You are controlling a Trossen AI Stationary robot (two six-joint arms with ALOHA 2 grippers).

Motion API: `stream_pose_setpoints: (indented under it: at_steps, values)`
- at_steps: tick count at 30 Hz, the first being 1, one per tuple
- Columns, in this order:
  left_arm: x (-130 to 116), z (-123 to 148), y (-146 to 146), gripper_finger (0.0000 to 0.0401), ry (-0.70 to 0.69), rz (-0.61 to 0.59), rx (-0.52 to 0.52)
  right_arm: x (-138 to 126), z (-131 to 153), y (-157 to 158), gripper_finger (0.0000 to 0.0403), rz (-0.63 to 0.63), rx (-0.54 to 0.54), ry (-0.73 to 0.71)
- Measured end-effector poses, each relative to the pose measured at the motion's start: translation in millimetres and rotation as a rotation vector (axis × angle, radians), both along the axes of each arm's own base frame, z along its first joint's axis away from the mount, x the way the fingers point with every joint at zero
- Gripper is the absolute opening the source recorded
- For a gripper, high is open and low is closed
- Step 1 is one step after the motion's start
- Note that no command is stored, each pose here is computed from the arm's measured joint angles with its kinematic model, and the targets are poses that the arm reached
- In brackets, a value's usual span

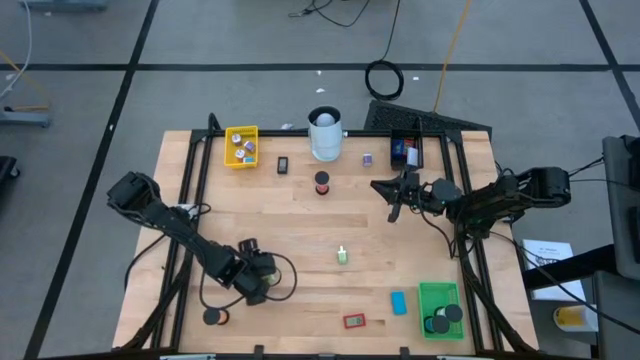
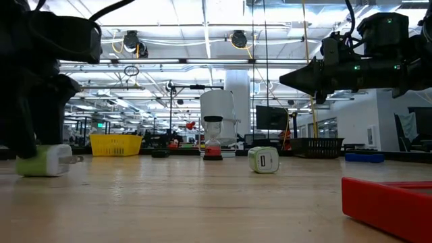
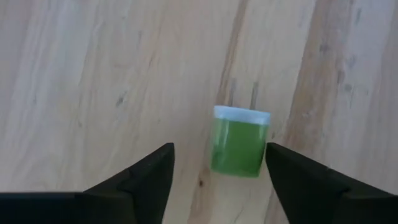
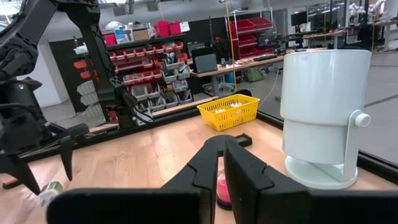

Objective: Pick & Place Office items
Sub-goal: Put the green charger adapter into the yellow bin

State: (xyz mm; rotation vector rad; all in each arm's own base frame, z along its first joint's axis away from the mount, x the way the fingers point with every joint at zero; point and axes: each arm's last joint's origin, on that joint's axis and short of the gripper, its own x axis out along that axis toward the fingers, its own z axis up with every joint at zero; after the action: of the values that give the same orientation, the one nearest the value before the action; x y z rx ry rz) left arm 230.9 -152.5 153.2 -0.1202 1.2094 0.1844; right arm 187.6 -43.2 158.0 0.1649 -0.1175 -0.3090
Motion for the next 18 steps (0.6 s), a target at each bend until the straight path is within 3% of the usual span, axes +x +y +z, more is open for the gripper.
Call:
stream_pose_setpoints:
  at_steps: [5,8,18]
  values:
    - [1.0,0.5,1.0,0.0207,-0.026,-0.031,0.054,0.0,0.0,0.0,0.0018,0.000,0.000,0.000]
    - [2.1,0.8,1.0,0.0203,-0.039,-0.046,0.065,0.0,0.0,0.0,0.0018,0.000,0.000,0.000]
    - [7.0,2.1,-0.1,0.0291,-0.070,-0.099,0.053,0.0,0.0,0.0,0.0018,0.000,0.000,0.000]
